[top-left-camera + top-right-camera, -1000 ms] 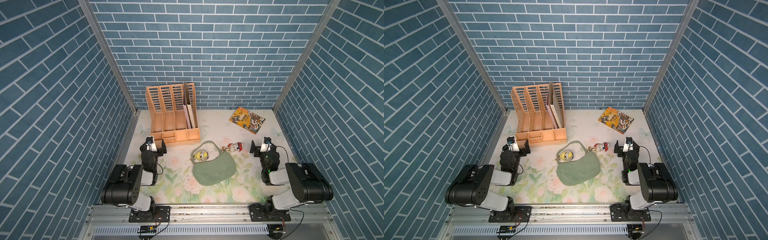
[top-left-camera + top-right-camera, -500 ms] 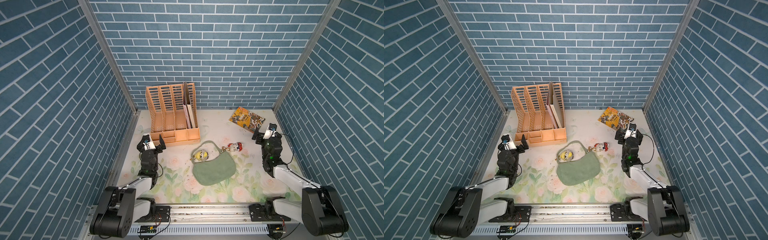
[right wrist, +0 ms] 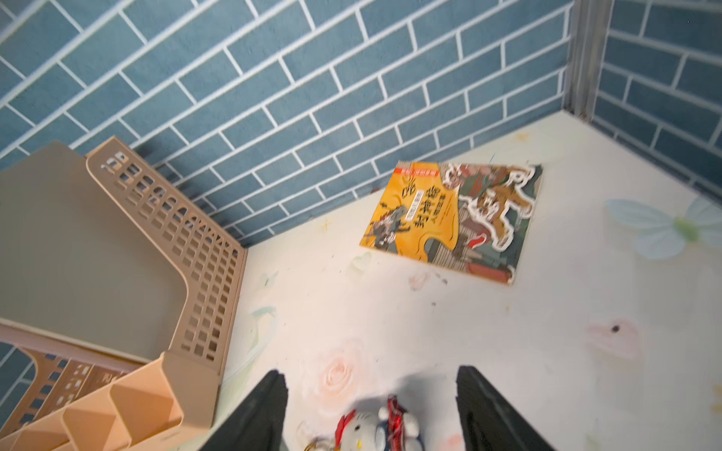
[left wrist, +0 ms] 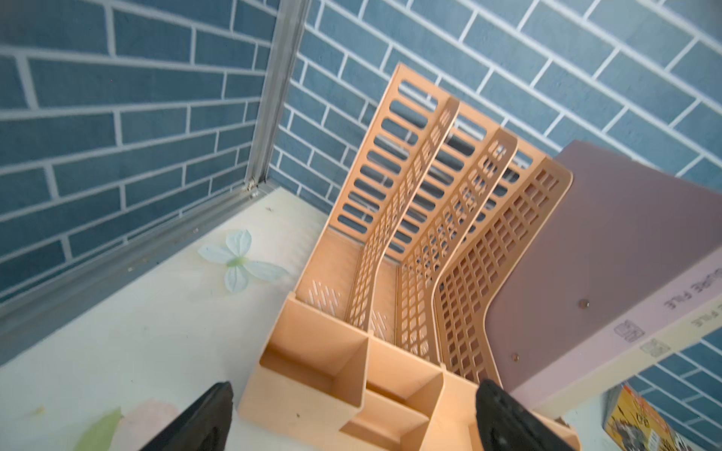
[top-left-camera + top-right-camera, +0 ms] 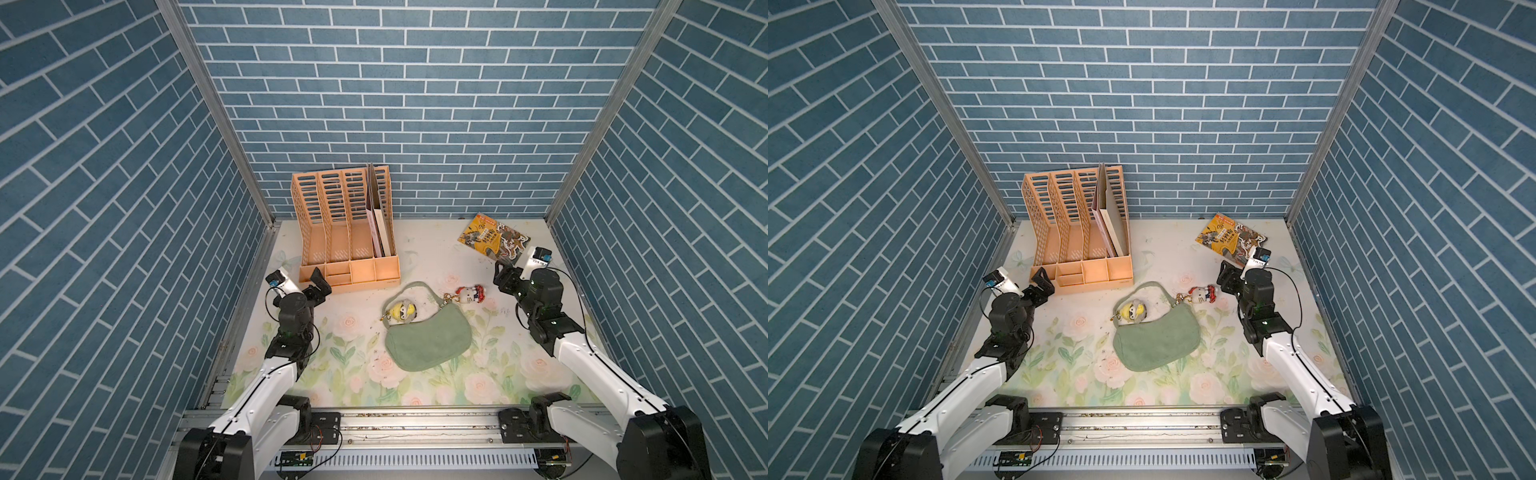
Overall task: Remove the decoration from the bag
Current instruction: Pick up the bag from the center of the board.
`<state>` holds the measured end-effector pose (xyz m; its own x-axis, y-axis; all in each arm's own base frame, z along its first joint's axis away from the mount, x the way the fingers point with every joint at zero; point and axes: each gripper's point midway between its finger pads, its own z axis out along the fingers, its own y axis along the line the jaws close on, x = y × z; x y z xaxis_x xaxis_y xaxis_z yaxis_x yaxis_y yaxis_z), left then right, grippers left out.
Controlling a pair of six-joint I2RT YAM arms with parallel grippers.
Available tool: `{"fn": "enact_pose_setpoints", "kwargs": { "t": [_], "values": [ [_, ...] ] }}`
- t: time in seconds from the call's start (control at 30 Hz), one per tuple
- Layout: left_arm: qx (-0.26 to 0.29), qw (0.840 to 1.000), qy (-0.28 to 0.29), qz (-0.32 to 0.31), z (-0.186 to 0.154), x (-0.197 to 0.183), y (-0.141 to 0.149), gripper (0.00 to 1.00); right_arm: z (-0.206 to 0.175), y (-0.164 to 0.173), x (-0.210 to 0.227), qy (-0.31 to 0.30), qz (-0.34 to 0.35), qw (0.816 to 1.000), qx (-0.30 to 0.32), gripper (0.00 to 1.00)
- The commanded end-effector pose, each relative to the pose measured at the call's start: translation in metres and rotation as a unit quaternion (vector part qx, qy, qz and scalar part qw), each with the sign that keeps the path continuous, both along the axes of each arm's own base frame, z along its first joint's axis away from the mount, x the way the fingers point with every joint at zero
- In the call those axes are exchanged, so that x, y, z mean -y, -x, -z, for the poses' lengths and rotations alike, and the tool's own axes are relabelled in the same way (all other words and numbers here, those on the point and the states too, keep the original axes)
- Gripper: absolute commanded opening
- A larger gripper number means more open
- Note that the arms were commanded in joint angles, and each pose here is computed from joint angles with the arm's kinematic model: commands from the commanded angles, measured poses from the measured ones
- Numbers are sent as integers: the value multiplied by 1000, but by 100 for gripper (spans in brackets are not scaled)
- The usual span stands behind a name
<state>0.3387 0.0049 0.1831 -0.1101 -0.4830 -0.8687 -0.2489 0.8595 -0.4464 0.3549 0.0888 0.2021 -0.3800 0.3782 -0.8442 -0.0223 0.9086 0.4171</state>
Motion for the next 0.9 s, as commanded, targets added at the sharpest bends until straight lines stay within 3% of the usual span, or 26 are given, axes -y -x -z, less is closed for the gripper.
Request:
{"fn": "enact_pose_setpoints", "kwargs": {
  "t": [0.0, 0.23, 0.33, 0.5, 0.67, 0.87],
  "values": [
    [-46, 998, 16, 31, 9, 16, -8, 100, 10, 2, -17, 1, -7, 999, -41, 71],
    [-70, 995, -63, 27, -7, 47, -11, 99, 18, -4, -77, 33, -73, 995, -65, 70],
    [-108, 990, -85, 20, -2, 56, -17, 98, 30, 0, -108, 50, -118, 988, -85, 69],
    [-163, 979, -113, 55, 11, 91, -20, 97, 46, 14, -121, 78, -161, 976, -125, 55],
    [-187, 973, -86, 106, 32, 130, -9, 94, 79, 25, -128, 112, -185, 958, -190, 42],
    [-208, 962, -48, 169, 54, 172, 10, 92, 112, 23, -132, 136, -171, 948, -232, 40]
  ]
}}
